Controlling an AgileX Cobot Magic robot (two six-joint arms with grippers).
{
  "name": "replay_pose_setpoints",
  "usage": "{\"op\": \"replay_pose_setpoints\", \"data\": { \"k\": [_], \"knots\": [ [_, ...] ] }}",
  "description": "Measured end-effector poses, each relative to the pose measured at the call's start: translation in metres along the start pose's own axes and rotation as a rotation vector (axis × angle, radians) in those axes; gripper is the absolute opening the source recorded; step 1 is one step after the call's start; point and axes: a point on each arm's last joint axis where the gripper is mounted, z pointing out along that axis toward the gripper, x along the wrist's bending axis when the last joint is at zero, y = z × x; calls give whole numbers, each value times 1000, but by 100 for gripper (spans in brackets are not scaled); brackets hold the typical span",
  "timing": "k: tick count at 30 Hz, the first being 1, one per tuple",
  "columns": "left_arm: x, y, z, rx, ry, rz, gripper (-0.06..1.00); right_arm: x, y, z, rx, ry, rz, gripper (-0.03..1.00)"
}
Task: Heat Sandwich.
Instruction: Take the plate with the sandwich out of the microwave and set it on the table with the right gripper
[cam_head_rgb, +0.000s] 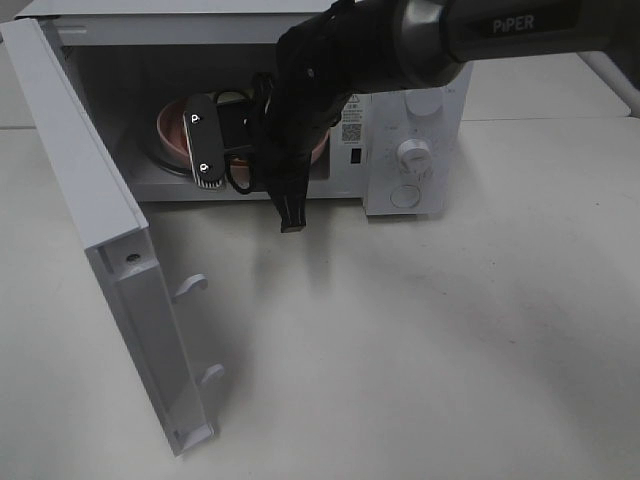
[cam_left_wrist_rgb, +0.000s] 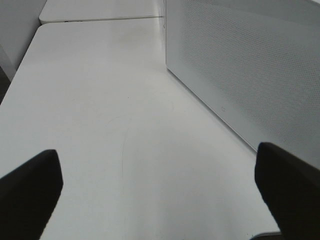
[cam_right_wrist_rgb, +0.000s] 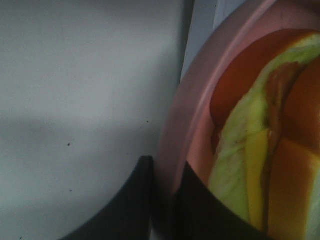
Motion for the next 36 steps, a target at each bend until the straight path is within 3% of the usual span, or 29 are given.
{"op": "replay_pose_setpoints", "data": {
  "k": [15,36],
  "knots": [
    [0,0,0,0,0,0,99,20,-7,-24,-28,-33,-108,9],
    [0,0,0,0,0,0,99,62,-22,-60,-70,8,-304,9]
  ]
}}
